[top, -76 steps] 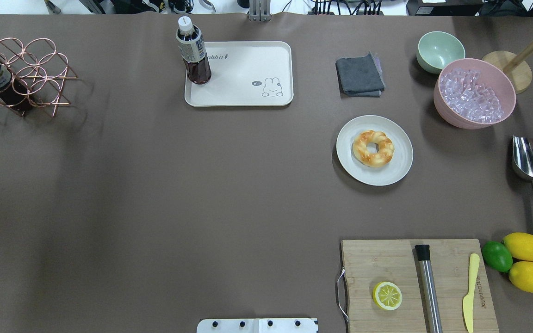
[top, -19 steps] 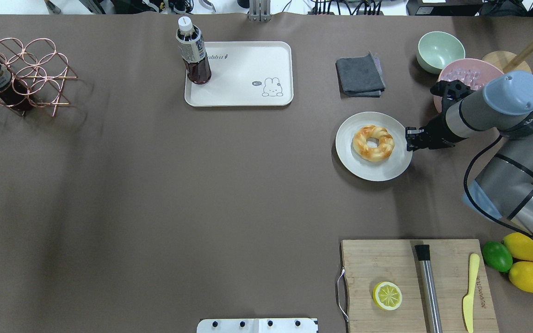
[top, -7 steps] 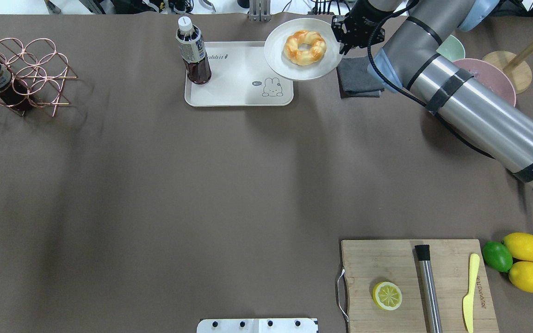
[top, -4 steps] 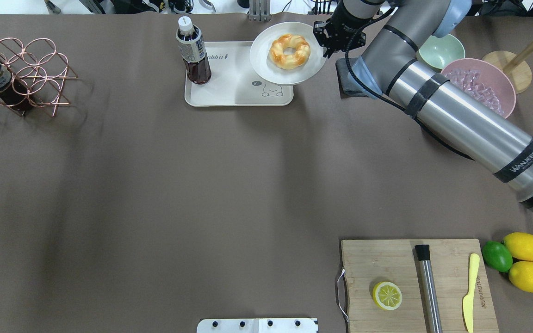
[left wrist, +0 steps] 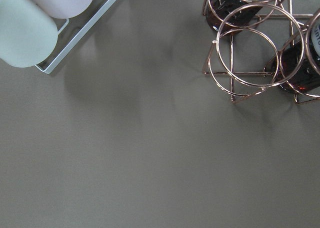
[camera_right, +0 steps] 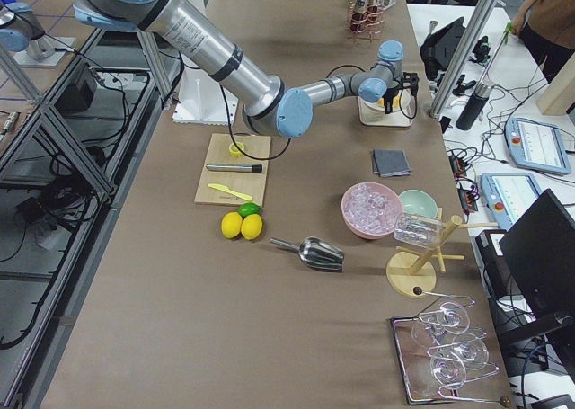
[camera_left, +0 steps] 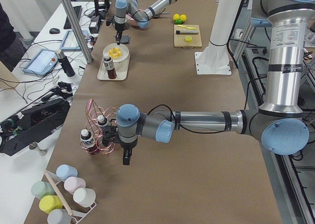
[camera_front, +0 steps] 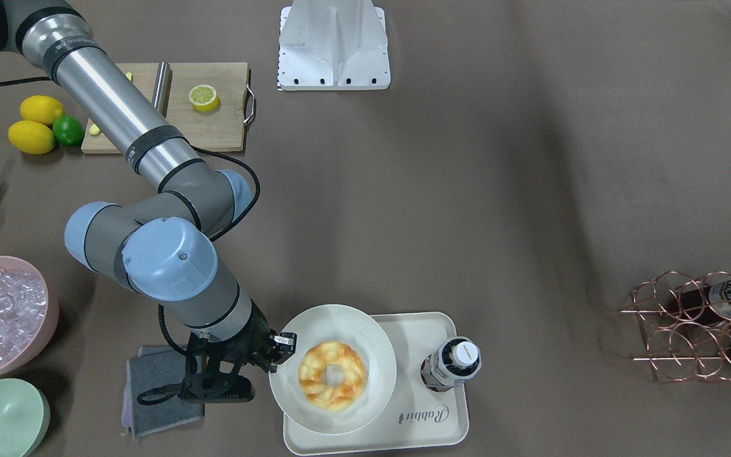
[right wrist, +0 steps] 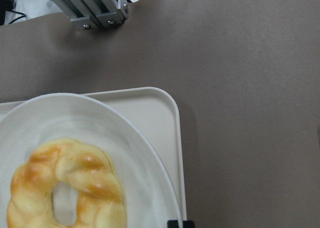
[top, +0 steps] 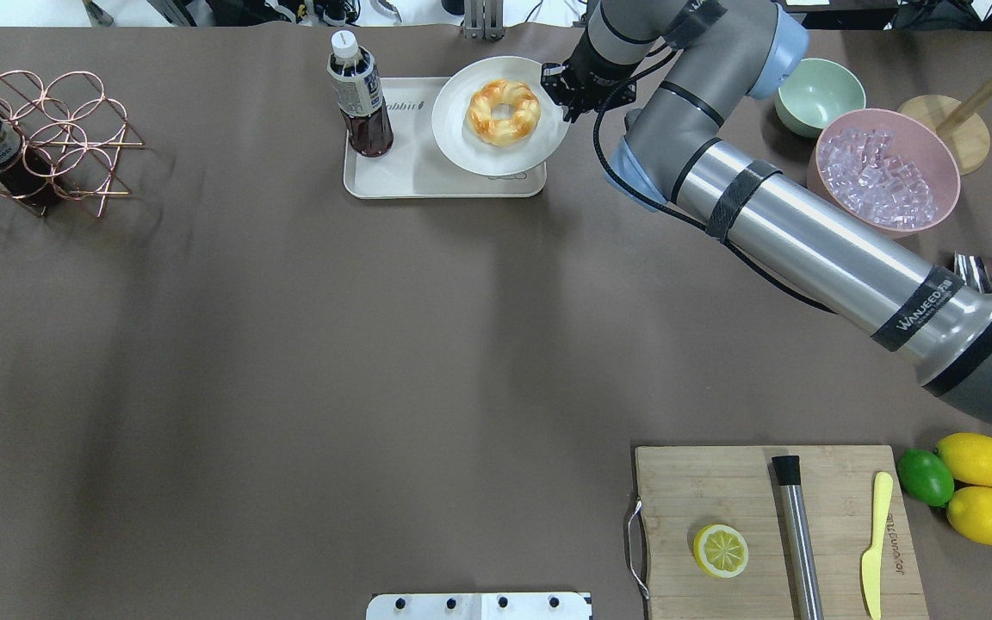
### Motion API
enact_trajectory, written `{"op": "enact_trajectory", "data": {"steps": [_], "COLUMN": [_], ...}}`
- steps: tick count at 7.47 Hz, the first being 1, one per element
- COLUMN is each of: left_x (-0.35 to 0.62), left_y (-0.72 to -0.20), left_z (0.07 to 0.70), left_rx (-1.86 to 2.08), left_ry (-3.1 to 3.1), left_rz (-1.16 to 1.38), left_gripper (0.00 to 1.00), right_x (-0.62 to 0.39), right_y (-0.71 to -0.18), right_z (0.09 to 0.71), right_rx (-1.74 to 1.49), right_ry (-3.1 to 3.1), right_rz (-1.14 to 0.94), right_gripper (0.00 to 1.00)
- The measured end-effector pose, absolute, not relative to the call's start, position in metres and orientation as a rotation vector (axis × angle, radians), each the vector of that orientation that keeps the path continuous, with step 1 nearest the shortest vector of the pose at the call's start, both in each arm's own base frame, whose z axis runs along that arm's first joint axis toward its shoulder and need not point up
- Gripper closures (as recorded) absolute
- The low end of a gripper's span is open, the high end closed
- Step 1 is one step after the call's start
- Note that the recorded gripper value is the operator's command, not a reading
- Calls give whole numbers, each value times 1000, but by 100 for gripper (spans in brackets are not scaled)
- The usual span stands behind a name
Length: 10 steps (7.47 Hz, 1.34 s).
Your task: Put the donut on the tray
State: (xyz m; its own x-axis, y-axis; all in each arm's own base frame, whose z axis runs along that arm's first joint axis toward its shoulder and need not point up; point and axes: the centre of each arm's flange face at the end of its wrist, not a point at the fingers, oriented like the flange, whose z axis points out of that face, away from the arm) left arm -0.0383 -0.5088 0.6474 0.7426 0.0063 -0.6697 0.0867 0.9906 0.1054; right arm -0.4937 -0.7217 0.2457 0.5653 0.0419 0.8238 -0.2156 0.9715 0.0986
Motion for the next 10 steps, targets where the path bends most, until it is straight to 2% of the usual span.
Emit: {"op": "enact_trajectory", "data": {"steps": [8, 9, 10], "left_x": [-39, -39, -39], "left_y": [-507, -507, -507], "left_z": [649, 649, 650], "left_rx": [129, 129, 129], "left_ry": [733, 733, 732], "left_rz": [-46, -46, -47], "left_gripper": [1, 1, 1], "right_x": [-543, -546, -548], "right_y": [-713, -712, -711], "right_z": [256, 258, 259], "right_rx": [303, 307, 308], "right_ry": [-952, -951, -949], "right_rz": [157, 158, 161], "right_gripper": [100, 83, 73]}}
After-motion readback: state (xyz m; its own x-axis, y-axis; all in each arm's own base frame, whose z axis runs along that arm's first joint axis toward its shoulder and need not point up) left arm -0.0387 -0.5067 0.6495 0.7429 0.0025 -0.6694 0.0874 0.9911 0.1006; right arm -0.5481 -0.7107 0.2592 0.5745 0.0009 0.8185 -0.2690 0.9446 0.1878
